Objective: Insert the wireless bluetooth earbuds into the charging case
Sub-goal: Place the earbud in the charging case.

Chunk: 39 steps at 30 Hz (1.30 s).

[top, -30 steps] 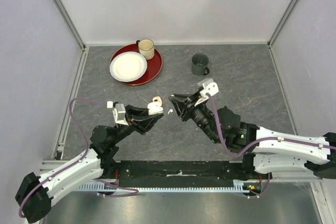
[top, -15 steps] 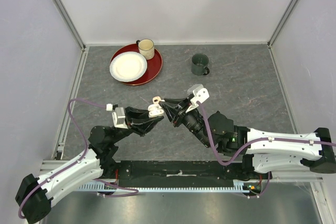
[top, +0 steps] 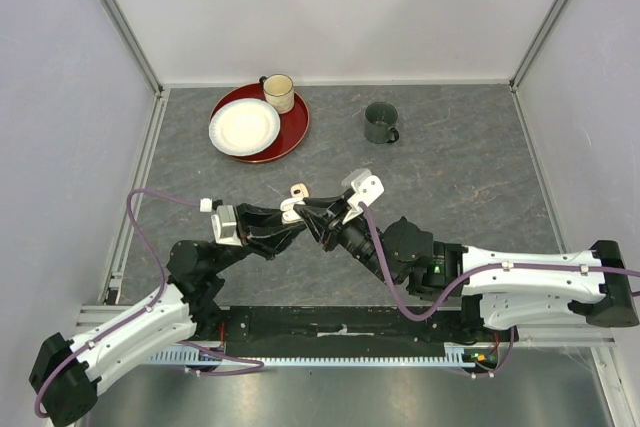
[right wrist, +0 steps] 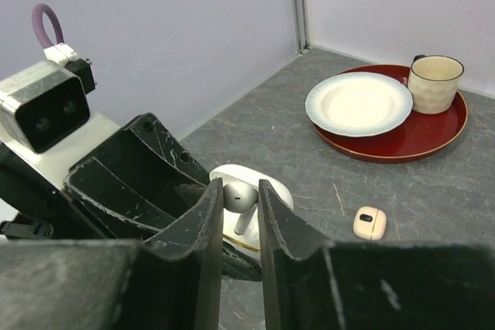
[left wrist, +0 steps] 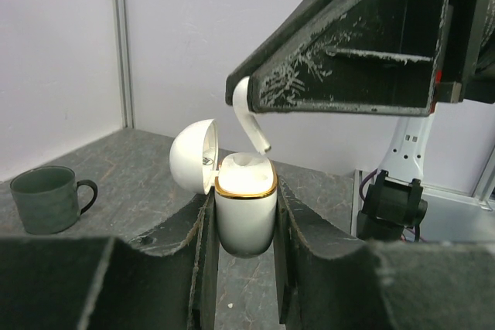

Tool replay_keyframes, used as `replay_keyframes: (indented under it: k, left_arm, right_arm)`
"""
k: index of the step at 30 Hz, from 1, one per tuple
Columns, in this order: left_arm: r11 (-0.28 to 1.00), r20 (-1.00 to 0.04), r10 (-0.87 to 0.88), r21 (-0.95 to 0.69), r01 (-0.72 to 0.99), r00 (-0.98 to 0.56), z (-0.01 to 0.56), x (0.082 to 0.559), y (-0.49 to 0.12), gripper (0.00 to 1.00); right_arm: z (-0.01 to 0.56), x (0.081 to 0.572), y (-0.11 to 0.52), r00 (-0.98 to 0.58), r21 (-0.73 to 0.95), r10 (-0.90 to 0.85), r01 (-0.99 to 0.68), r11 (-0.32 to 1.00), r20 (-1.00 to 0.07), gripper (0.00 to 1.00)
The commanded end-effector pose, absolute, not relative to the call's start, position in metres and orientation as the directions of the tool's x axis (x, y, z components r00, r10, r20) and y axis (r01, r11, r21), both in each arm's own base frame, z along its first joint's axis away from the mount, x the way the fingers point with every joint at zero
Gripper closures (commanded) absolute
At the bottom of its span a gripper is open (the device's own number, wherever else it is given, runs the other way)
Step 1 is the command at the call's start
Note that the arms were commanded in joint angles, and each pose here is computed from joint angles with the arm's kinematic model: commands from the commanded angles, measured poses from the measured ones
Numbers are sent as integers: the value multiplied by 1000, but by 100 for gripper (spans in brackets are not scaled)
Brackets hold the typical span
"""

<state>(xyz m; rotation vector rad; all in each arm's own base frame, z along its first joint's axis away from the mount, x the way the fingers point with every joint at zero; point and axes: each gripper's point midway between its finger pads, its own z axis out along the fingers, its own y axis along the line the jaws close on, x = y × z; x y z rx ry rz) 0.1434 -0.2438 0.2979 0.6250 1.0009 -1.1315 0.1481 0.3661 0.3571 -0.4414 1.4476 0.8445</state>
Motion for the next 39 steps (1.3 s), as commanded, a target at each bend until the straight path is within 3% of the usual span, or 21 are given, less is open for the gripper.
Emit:
replay_keyframes:
  k: [1,28,39]
  left_arm:
    - [336,-852,-489,13,942,186,331,135,-238,98]
    - [337,-851,-491,15,941,189,330,133,-236,98]
    - [351,-845,-496,16,936,200,334,136,-235,98]
  right_arm:
    - [354,145,367,-73,201,218,-731,652,-973,100]
    - [342,157,351,1,88,120,-674,733,-993,100]
    - [337,151,354,1,68,97,-705,706,-995,100]
